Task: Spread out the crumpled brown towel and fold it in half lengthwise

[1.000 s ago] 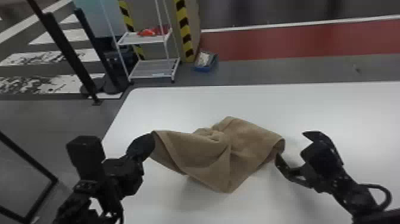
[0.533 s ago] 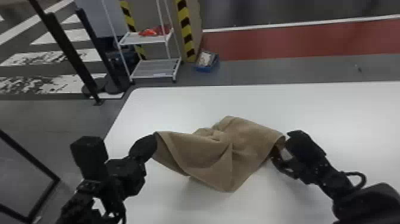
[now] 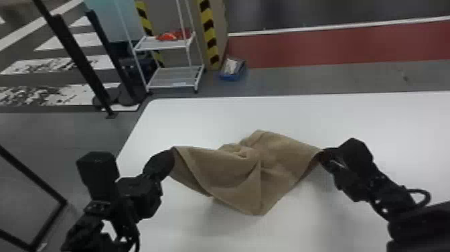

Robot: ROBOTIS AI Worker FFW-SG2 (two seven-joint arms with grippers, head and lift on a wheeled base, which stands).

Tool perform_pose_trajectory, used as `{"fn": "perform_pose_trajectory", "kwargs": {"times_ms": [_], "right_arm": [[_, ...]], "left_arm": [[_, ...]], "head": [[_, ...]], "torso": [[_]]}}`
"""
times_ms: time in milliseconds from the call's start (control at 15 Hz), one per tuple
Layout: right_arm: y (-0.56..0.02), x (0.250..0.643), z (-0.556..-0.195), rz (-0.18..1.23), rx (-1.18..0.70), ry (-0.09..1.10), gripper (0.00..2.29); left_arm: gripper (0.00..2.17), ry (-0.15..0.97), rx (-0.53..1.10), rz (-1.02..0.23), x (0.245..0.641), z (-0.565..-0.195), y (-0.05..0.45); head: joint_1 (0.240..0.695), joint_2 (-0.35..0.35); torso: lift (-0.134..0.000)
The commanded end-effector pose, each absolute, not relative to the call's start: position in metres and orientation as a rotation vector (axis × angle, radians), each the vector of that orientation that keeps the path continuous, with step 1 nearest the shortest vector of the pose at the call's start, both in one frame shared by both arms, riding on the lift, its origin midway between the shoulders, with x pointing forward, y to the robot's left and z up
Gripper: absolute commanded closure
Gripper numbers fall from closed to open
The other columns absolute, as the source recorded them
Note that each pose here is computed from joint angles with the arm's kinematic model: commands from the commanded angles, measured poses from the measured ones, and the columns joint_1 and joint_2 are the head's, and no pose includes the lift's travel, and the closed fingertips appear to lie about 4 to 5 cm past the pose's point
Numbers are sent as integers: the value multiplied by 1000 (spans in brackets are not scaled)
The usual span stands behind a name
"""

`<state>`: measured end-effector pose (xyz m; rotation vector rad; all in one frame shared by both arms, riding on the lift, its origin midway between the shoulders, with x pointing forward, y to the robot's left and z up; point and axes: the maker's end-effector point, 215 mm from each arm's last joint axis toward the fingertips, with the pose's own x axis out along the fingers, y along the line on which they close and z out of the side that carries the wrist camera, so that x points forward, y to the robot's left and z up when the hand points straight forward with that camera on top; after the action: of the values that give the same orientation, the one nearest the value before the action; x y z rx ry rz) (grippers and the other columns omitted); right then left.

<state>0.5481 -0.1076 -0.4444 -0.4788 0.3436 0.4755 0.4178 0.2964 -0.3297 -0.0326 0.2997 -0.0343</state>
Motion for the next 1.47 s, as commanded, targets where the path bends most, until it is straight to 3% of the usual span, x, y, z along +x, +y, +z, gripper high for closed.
{"fn": "perform_pose_trajectory", "kwargs": {"times_ms": [0,333,600,733,867,1000,1133,1200,1267,1400], "right_arm": [[-137,562,-393,394,-454,280,2260],[-209,578,-304,297,-454,161,2260],[-214,552,-271,386,-713,63,2260],[-212,534,-287,458,-844,108,2263],[-192,502,-330,624,-968,188,2260],[-187,480,-376,693,-1015,269,2260],[-190,474,-392,700,-996,288,2256],[-193,472,-395,694,-983,300,2155],[-196,469,-398,692,-960,308,1774],[-199,463,-403,694,-928,321,734]], "left_arm": [[1376,277,-52,-10,420,-319,313],[1376,273,-81,37,417,-308,346],[1376,291,-90,38,417,-316,347],[1376,299,-93,42,418,-320,349],[1376,333,-103,31,416,-334,346],[1376,358,-111,20,416,-348,342],[1376,374,-118,9,417,-358,339],[1376,379,-119,10,417,-361,340],[1376,385,-121,9,417,-364,340],[1376,392,-123,9,415,-367,341]], "head": [[695,214],[695,177],[695,154],[695,153],[695,160],[695,182],[695,188],[695,189],[695,187],[695,184]], "torso": [[-124],[-124],[-124],[-124],[-124],[-124],[-124],[-124],[-124],[-124]]}}
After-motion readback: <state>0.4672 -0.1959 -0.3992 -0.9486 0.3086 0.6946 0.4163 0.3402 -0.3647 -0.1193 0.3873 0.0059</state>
